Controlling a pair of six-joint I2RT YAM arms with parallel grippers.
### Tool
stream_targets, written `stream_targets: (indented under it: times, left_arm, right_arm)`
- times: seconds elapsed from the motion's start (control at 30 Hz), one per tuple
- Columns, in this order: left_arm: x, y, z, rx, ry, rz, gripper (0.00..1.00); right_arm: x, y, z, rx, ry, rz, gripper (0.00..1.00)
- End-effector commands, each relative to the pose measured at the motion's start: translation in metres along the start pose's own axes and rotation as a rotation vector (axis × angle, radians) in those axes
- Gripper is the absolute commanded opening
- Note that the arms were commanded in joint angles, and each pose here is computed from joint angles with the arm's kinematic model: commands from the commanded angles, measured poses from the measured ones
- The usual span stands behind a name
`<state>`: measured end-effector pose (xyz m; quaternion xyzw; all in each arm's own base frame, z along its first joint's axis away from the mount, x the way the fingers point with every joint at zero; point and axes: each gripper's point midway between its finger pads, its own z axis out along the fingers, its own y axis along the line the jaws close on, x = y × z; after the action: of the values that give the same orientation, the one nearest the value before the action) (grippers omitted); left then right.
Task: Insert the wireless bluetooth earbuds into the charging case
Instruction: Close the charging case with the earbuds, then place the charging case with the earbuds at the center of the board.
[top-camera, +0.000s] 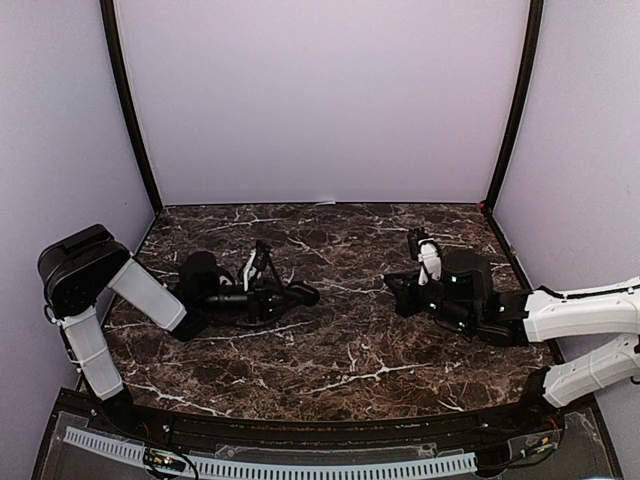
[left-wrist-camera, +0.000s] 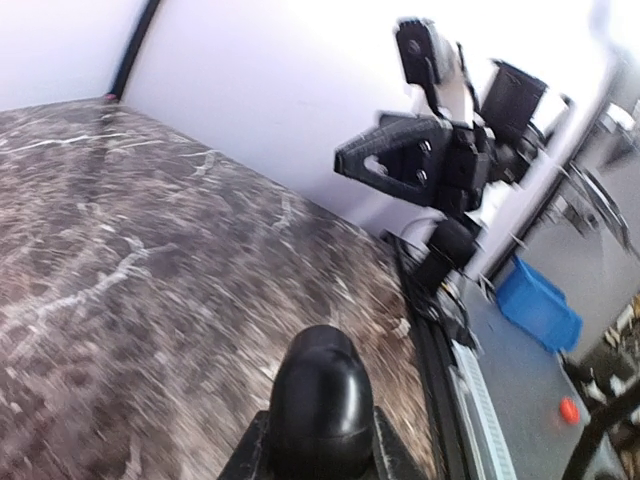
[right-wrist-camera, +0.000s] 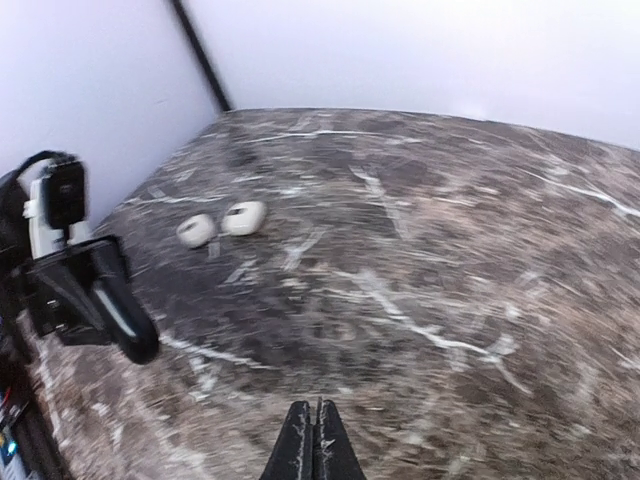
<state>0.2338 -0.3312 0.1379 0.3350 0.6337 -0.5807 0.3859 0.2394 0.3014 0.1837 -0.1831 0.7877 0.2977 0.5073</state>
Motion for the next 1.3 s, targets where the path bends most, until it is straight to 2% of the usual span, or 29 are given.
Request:
stream_targets:
  times: [0.0, 0.07, 0.13, 0.33, 0.5, 0.53, 0.57, 0.6, 0.63, 0.67, 0.7, 0.73, 0.77, 0.93, 1.0, 1.07, 1.2, 1.23, 1.27]
  left_arm:
    - [0.006, 0.072, 0.027, -0.284, 0.204, -0.232, 0.02]
    - [0.011, 0.093, 0.035, -0.359, 0.310, -0.263, 0.03]
    - [0.016, 0.108, 0.041, -0.401, 0.361, -0.303, 0.05]
    - [0.024, 0.135, 0.060, -0.432, 0.411, -0.402, 0.10]
    - [0.027, 0.148, 0.073, -0.419, 0.434, -0.434, 0.11]
    - [0.026, 0.150, 0.073, -0.428, 0.436, -0.433, 0.13]
    - [0.027, 0.153, 0.073, -0.447, 0.439, -0.430, 0.25]
    - [0.027, 0.158, 0.070, -0.481, 0.442, -0.432, 0.42]
    - [0.027, 0.163, 0.067, -0.524, 0.444, -0.430, 0.54]
    - [0.026, 0.166, 0.063, -0.561, 0.448, -0.427, 0.60]
    - [0.022, 0.168, 0.058, -0.598, 0.446, -0.417, 0.66]
    - [0.017, 0.170, 0.052, -0.645, 0.440, -0.403, 0.69]
    - [0.012, 0.172, 0.044, -0.693, 0.442, -0.388, 0.71]
    - [-0.021, 0.166, -0.005, -0.923, 0.413, -0.253, 0.83]
    - [-0.043, 0.156, -0.029, -1.010, 0.370, -0.183, 0.85]
    - [-0.064, 0.148, -0.054, -1.088, 0.314, -0.122, 0.86]
    - [-0.093, 0.139, -0.118, -1.205, 0.152, -0.023, 0.90]
    - [-0.099, 0.136, -0.137, -1.269, 0.097, 0.015, 0.96]
    - [-0.107, 0.131, -0.151, -1.309, 0.042, 0.065, 0.99]
  right_arm:
    - [0.025, -0.091, -0.009, 0.346, 0.100, 0.083, 0.00]
    - [0.025, -0.106, -0.016, 0.400, 0.099, 0.062, 0.00]
    - [0.020, -0.111, -0.022, 0.412, 0.071, 0.040, 0.00]
    - [0.008, -0.118, -0.039, 0.407, -0.009, 0.036, 0.00]
    - [0.014, -0.127, -0.043, 0.437, 0.012, 0.042, 0.00]
    - [0.016, -0.129, -0.044, 0.451, 0.021, 0.040, 0.00]
    - [0.016, -0.131, -0.044, 0.464, 0.027, 0.038, 0.00]
    - [0.016, -0.134, -0.045, 0.478, 0.033, 0.034, 0.07]
    - [0.016, -0.139, -0.047, 0.512, 0.038, 0.036, 0.30]
    - [0.013, -0.145, -0.050, 0.549, 0.032, 0.043, 0.57]
    - [0.010, -0.150, -0.053, 0.580, 0.022, 0.047, 0.80]
    - [0.005, -0.154, -0.055, 0.602, 0.010, 0.046, 0.91]
    - [-0.002, -0.156, -0.058, 0.615, -0.004, 0.044, 0.96]
    - [-0.049, -0.162, -0.074, 0.684, -0.134, -0.010, 0.98]
    - [-0.069, -0.171, -0.090, 0.772, -0.216, -0.032, 0.97]
    - [-0.085, -0.174, -0.105, 0.826, -0.292, -0.122, 0.96]
    - [-0.097, -0.168, -0.117, 0.752, -0.462, -0.271, 0.86]
    - [-0.095, -0.167, -0.115, 0.709, -0.475, -0.293, 0.84]
    - [-0.092, -0.167, -0.116, 0.679, -0.495, -0.300, 0.84]
